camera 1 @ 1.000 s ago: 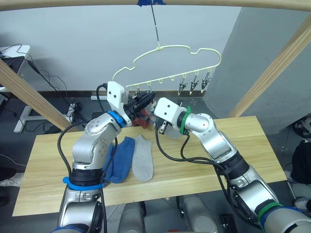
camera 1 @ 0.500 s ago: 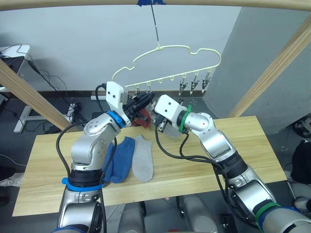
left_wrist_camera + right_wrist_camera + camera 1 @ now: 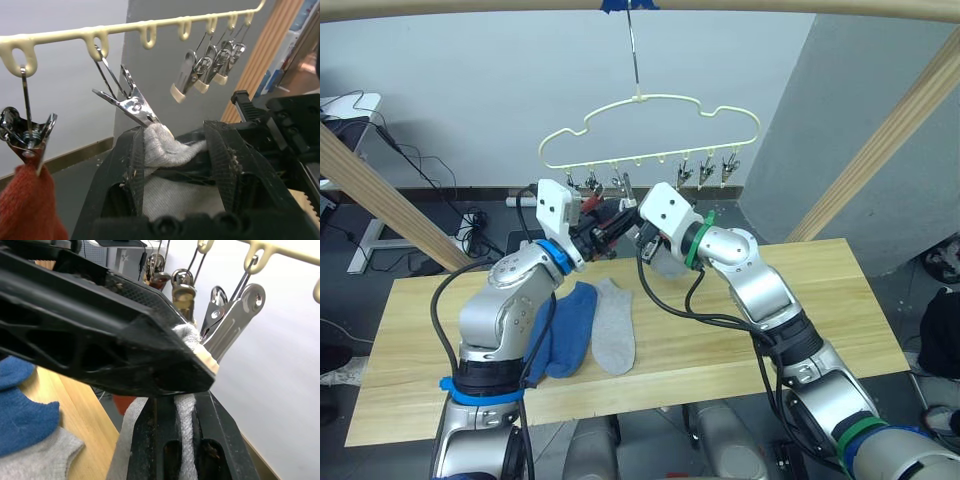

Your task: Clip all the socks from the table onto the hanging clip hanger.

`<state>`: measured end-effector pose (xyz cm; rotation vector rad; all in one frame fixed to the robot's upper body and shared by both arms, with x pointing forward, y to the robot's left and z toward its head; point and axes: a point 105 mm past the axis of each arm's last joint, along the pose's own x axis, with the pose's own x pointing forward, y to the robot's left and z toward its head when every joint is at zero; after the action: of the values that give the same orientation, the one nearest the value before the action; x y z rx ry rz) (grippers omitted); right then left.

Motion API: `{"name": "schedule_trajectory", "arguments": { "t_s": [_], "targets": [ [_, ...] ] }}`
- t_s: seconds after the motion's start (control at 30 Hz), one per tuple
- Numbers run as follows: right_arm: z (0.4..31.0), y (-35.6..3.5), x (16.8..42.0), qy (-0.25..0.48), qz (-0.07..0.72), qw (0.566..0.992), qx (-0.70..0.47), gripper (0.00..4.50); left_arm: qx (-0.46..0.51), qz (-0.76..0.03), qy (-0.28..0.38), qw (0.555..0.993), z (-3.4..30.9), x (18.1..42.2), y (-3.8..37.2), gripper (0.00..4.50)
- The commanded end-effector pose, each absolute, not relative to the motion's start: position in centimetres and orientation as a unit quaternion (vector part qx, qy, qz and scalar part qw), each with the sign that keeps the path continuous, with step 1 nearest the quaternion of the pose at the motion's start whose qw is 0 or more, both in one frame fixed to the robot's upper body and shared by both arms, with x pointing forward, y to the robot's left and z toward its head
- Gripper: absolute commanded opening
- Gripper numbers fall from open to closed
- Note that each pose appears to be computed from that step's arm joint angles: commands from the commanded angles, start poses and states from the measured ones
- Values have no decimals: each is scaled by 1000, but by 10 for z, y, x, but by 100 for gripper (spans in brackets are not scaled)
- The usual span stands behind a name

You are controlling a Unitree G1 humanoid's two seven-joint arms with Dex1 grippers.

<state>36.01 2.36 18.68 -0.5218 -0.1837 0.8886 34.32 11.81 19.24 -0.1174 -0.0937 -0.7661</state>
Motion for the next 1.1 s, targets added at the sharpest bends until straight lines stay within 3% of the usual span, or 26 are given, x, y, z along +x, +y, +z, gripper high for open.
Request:
{"name": "schedule_trajectory", "arguments": {
  "t_s": [0.03, 0.13, 0.17, 0.27, 0.53, 0.83, 1.0, 1.1],
  "targets": [
    [200, 28, 356, -109, 430, 865, -237, 0, -50, -380, -64, 921, 203, 337, 119, 206],
    [199, 30, 355, -107, 436, 864, -229, 0, -48, -379, -64, 922, 203, 337, 120, 206],
    [198, 30, 354, -107, 438, 864, -225, 55, -48, -378, -64, 922, 203, 337, 121, 209],
    [196, 31, 351, -101, 447, 860, -222, 143, -46, -375, -66, 923, 204, 337, 122, 209],
    [183, 28, 346, -87, 459, 844, -264, 428, -43, -366, -67, 927, 205, 337, 130, 209],
    [179, -3, 334, -79, 453, 838, -294, 428, 15, -333, -86, 939, 207, 335, 150, 209],
    [187, -31, 324, -74, 422, 864, -265, 428, 80, -369, -81, 923, 201, 319, 146, 209],
    [201, -46, 321, -101, 366, 902, -206, 428, 142, -399, -73, 903, 196, 307, 150, 209]
  ]
}}
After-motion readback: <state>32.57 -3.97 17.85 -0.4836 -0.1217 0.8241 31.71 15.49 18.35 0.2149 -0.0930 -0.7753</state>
